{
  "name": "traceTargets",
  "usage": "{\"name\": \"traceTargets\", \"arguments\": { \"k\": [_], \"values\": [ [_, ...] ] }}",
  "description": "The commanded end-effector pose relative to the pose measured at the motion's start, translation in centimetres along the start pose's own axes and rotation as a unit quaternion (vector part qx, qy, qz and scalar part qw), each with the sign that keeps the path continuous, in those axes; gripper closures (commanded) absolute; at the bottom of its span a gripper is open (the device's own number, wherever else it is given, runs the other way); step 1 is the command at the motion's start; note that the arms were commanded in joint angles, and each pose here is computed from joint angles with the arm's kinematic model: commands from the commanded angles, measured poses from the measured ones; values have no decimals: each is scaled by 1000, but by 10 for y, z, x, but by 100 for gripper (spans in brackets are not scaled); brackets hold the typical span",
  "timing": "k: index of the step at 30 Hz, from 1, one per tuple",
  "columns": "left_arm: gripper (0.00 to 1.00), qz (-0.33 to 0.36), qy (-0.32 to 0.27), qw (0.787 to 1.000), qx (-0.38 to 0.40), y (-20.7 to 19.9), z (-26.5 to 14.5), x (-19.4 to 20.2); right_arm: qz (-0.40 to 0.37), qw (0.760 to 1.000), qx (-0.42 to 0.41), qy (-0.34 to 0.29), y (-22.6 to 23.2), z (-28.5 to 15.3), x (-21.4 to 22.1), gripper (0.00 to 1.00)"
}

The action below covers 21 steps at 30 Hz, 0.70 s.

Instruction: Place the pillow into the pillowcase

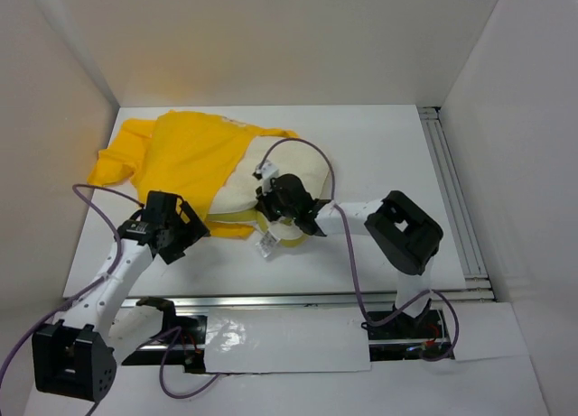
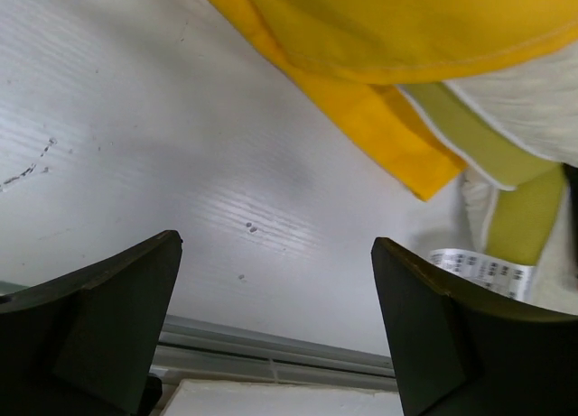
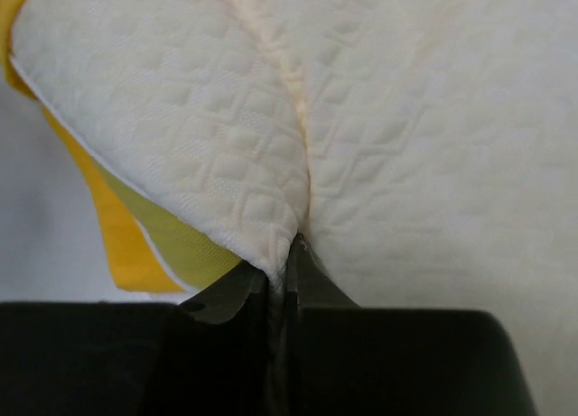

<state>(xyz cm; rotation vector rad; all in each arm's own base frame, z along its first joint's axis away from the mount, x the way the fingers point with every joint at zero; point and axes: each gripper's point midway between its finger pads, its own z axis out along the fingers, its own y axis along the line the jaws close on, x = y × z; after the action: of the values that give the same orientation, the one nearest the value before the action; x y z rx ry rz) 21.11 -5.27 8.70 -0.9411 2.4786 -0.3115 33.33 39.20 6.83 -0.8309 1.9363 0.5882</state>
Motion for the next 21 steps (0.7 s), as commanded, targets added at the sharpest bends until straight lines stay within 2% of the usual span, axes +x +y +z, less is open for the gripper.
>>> {"name": "traceTargets", "arguments": {
  "k": [1, 8, 12, 18, 21],
  "values": [
    [2, 42, -11, 999, 33, -28, 3, -9, 117, 981, 138, 64, -69, -38, 61, 100],
    [2, 119, -5, 990, 80, -72, 18, 5, 198, 967, 157, 41, -65, -87, 51, 100],
    [0, 148, -6, 986, 79, -85, 26, 20, 191, 974, 117, 34, -41, -92, 32, 100],
    [0, 121, -44, 986, 109, -112, 48, 7, 173, 978, 115, 25, -40, -96, 15, 100],
    [0, 125, -62, 987, 80, -112, 67, -1, 174, 981, 90, 2, -32, -103, -6, 100]
  ]
}}
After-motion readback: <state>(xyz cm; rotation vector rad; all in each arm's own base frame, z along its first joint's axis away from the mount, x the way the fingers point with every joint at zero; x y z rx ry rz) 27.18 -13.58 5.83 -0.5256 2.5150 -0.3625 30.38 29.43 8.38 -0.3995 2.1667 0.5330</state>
